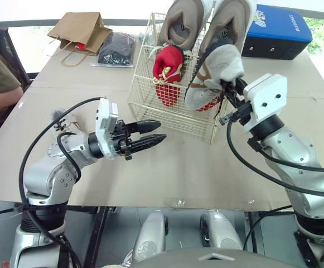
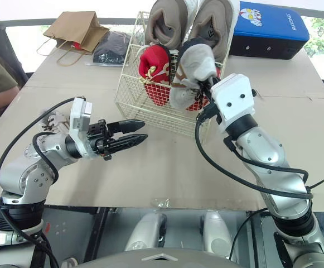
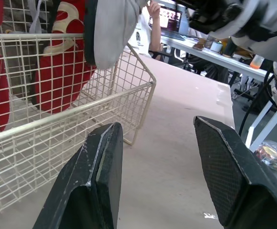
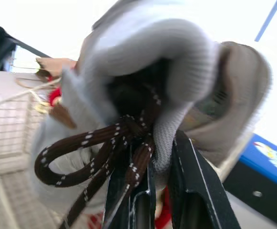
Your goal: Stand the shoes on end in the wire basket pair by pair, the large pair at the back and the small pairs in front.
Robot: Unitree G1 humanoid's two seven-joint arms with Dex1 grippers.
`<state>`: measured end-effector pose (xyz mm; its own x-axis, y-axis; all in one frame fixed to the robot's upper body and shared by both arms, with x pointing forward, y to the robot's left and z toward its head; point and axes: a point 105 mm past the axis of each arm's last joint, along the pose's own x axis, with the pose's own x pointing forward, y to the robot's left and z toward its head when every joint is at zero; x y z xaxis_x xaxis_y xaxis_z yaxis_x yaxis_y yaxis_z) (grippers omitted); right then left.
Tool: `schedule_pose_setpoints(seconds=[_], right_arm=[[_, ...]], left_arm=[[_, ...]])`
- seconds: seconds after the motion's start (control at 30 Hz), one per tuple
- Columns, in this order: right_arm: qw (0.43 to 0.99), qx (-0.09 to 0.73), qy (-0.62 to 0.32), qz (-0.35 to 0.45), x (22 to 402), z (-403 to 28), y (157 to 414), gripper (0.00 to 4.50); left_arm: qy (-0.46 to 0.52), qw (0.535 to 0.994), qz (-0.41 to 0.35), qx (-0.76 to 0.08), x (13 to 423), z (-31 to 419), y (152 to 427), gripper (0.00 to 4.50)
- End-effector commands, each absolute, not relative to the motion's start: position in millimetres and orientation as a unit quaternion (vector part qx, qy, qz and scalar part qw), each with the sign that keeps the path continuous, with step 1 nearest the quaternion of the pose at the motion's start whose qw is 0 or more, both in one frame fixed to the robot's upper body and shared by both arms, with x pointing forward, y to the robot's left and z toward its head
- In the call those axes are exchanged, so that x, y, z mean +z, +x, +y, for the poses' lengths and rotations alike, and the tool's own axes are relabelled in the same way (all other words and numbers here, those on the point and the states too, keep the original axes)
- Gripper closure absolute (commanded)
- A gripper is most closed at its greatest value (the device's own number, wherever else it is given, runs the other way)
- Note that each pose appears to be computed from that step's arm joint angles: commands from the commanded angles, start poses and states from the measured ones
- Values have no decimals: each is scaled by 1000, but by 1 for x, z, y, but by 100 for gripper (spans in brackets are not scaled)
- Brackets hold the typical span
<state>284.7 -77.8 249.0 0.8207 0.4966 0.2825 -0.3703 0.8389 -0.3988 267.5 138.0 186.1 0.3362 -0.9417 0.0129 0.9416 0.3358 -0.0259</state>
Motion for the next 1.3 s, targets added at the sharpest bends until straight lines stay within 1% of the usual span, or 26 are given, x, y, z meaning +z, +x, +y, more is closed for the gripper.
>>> schedule_pose_setpoints(seconds=[0.03,0.1,0.17,0.3,0.4,0.43,0.47,0.57,0.6,0.67,0.73,0.83,0.9,1.0,1.13,1.2,1.3], right_arm=[[947,237,-175,-132,228,-77,293,450],[949,234,-165,-132,230,-78,293,450],[948,235,-176,-124,228,-77,295,450],[954,205,-194,-99,219,-78,307,450],[969,190,-130,-87,223,-68,314,450],[976,186,-82,-73,224,-64,317,450],[979,188,-48,-61,225,-60,318,450],[976,216,0,-38,228,-52,317,450],[975,220,-1,-33,229,-53,317,450],[974,220,-38,-27,229,-59,317,450],[975,217,-47,-22,228,-65,317,450],[974,207,-82,-27,228,-74,316,450],[972,207,-105,-36,227,-76,312,450],[958,234,-163,-41,216,-72,299,450],[944,248,-208,-62,218,-72,293,450],[943,253,-204,-67,223,-72,291,450],[949,256,-163,-89,243,-68,289,450]], left_arm=[[-2,814,-16,-581,194,135,267,187],[-2,814,-17,-581,194,134,267,187],[-1,813,-17,-582,194,134,266,187],[1,813,-18,-582,195,133,264,187],[-2,817,-21,-577,197,133,265,187],[-1,817,-22,-576,198,133,265,187],[0,818,-22,-575,198,132,265,187],[1,819,-18,-574,199,133,265,187],[4,817,-14,-576,197,134,264,187],[8,815,-10,-580,195,134,264,187],[10,814,-10,-580,196,135,264,187],[8,816,-14,-578,198,133,265,187],[7,817,-15,-577,198,134,264,187],[-6,818,-16,-576,200,134,262,187],[-3,824,-14,-567,199,139,262,187],[-3,827,-11,-562,198,141,264,187],[-3,828,-11,-561,200,143,266,187]])
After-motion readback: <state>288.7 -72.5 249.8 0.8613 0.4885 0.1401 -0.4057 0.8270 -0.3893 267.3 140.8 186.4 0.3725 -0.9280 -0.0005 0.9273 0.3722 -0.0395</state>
